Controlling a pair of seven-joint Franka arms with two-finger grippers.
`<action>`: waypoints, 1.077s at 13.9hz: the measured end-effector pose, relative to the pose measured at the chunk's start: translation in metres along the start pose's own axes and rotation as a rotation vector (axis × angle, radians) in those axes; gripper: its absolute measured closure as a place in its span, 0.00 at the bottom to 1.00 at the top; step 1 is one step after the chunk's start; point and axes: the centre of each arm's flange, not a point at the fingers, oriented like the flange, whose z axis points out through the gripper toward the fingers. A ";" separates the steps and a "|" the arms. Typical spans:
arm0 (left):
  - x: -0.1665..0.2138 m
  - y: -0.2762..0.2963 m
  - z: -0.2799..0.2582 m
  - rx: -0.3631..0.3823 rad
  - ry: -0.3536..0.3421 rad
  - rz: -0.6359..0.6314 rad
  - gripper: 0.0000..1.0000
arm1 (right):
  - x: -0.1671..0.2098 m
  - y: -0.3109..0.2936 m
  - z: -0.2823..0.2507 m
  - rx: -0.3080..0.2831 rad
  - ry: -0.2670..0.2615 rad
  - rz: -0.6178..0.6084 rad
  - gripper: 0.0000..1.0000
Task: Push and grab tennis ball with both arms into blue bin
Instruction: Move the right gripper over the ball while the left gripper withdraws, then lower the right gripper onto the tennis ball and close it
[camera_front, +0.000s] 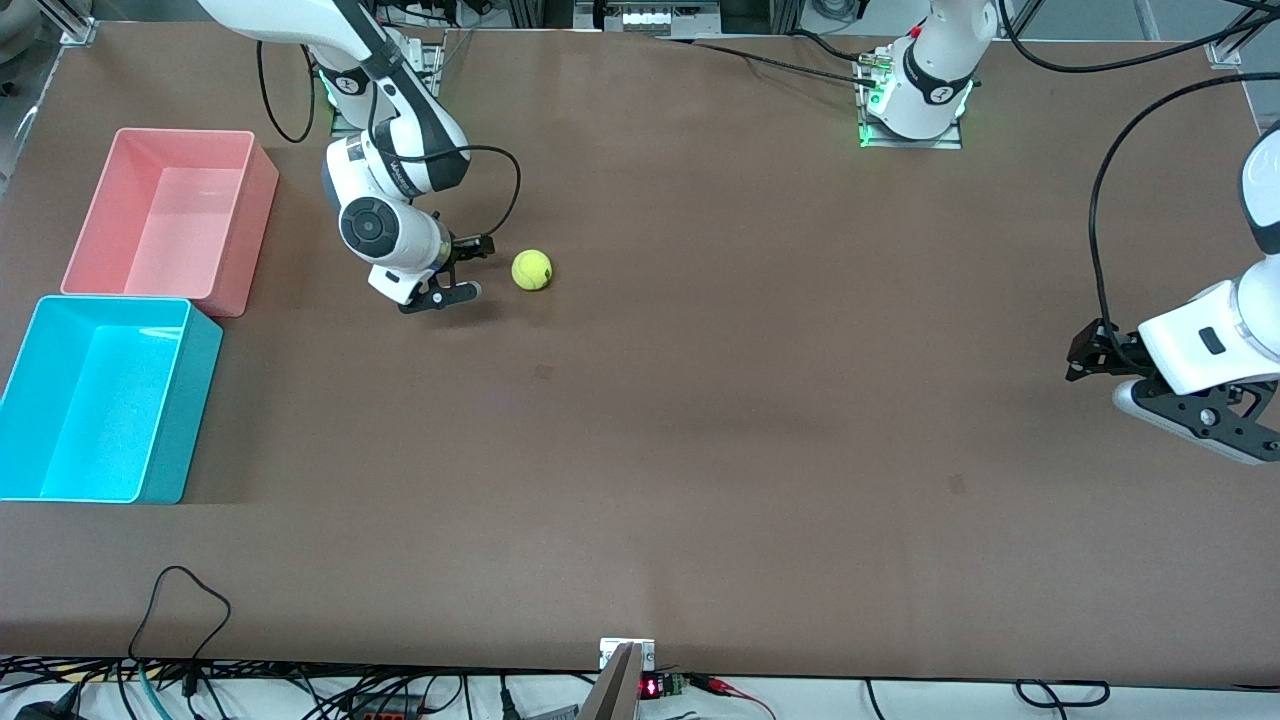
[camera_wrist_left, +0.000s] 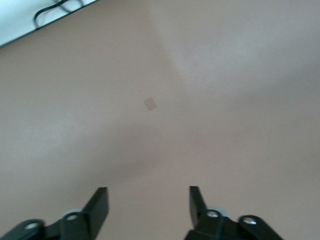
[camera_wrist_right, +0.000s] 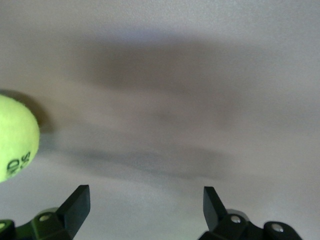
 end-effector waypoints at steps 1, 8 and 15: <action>0.001 0.012 -0.006 0.006 0.006 -0.066 0.09 | 0.000 -0.002 0.001 0.000 -0.001 -0.003 0.00; -0.033 -0.018 -0.052 0.007 0.052 -0.305 0.00 | -0.006 -0.044 -0.021 -0.003 0.051 -0.090 0.00; -0.072 -0.016 -0.053 -0.069 0.014 -0.357 0.00 | -0.032 -0.106 -0.053 -0.020 0.133 -0.223 0.00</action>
